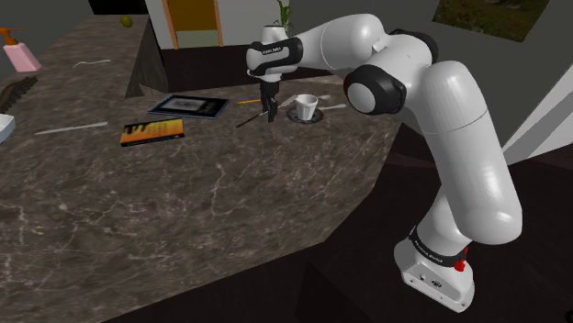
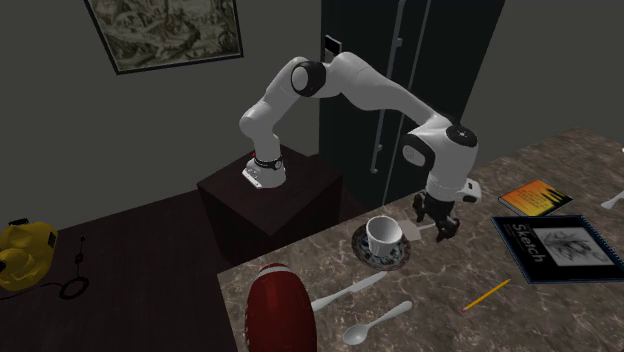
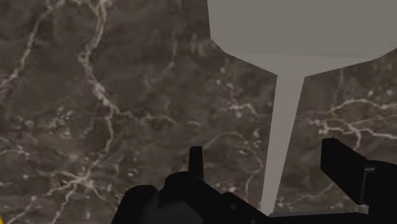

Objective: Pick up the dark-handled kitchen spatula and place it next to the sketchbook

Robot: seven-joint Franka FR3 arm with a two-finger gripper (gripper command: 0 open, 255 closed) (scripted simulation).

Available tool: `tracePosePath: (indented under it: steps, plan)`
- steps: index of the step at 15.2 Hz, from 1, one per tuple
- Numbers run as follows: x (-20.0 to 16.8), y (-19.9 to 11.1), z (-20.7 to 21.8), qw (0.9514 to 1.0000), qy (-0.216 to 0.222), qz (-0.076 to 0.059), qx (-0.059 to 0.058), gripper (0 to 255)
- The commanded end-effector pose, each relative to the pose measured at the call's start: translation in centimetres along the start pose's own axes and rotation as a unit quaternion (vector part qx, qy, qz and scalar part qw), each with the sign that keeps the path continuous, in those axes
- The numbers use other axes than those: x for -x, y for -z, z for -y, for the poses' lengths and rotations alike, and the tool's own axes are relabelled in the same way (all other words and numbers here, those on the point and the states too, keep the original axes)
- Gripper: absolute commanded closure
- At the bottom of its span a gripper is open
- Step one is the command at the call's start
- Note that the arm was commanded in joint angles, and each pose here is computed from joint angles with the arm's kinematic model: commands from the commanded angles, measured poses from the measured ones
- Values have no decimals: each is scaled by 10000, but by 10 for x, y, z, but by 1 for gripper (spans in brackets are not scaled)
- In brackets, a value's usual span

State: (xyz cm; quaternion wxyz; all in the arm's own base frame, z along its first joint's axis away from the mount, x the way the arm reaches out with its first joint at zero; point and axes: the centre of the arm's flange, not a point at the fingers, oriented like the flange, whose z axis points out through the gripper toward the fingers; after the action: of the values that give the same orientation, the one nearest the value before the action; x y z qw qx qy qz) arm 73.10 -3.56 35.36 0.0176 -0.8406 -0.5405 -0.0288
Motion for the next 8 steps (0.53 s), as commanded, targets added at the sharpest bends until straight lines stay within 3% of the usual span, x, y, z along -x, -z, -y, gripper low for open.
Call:
tracePosePath:
  steps: [1,3,7,8]
  plan:
    - [0,-1,0,10000,-3,6,-10,0]
    - [-2,-3,-1,10000,-1,5,-10,0]
    - [-2,47,-1,10000,-1,5,-10,0]
    - [-2,47,-1,10000,-1,5,-10,0]
